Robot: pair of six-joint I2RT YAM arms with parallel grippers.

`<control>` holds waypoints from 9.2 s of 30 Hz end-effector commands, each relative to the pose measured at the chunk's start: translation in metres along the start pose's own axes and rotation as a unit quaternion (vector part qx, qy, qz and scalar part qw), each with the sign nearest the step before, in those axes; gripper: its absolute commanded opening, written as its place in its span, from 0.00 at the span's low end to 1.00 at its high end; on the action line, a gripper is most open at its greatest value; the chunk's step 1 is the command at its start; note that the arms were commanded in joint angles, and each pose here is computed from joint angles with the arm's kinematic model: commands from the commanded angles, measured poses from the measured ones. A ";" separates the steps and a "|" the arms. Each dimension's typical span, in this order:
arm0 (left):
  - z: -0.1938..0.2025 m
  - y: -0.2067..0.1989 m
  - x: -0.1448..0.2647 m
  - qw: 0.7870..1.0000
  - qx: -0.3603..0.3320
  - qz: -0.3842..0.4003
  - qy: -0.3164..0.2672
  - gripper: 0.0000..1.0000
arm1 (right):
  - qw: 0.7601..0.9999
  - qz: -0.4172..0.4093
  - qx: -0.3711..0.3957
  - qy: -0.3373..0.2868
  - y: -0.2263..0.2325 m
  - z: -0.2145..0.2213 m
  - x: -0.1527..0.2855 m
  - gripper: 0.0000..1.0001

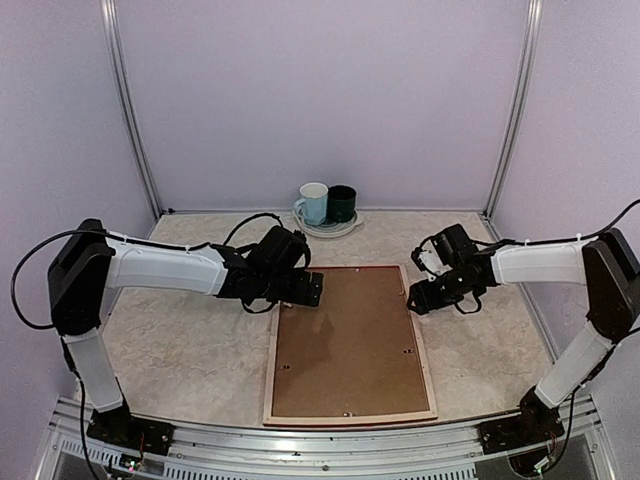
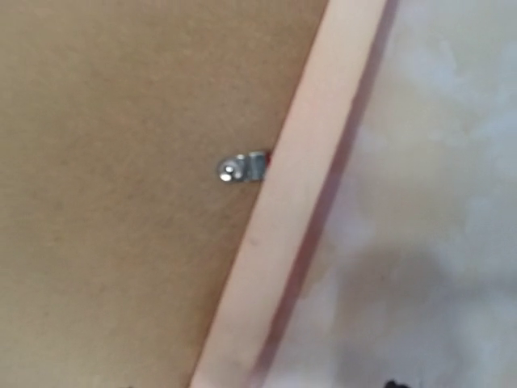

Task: Put the photo into the frame
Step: Press the fastener onto the backboard.

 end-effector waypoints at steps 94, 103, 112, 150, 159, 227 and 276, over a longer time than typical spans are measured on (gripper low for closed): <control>0.058 0.081 -0.050 0.983 0.015 -0.079 0.163 0.68 | 0.999 -0.034 -0.016 -0.035 0.006 0.021 -0.020 0.46; 0.058 0.080 -0.045 0.983 0.012 -0.070 0.171 0.61 | 0.999 -0.033 -0.017 -0.033 0.006 0.021 -0.021 0.46; 0.060 0.080 -0.043 0.980 -0.002 -0.067 0.189 0.55 | 0.999 -0.031 -0.018 -0.030 0.004 0.021 -0.021 0.45; 0.060 0.094 -0.041 0.979 0.004 -0.070 0.191 0.11 | 0.999 -0.033 -0.026 -0.027 0.000 0.022 -0.023 0.44; 0.040 0.084 -0.029 0.989 0.015 -0.061 0.136 0.22 | 0.999 -0.034 -0.026 -0.025 0.000 0.023 -0.023 0.44; -0.002 -0.020 0.018 0.998 -0.018 0.065 -0.004 0.99 | 0.987 0.058 -0.141 -0.055 -0.019 -0.050 -0.027 0.59; 0.065 -0.040 -0.086 0.999 0.043 0.030 -0.003 0.99 | 0.950 0.099 -0.296 0.025 0.006 -0.022 -0.061 0.13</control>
Point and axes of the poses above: each gripper's point midway between its finger pads, its own x axis back along the fingers, its own y axis along the line the jaws close on, z = x × y, the point moved 9 cm from there along x, back along the fingers, and after that the axes turned 8 degrees about x, right-handed, at the moved point
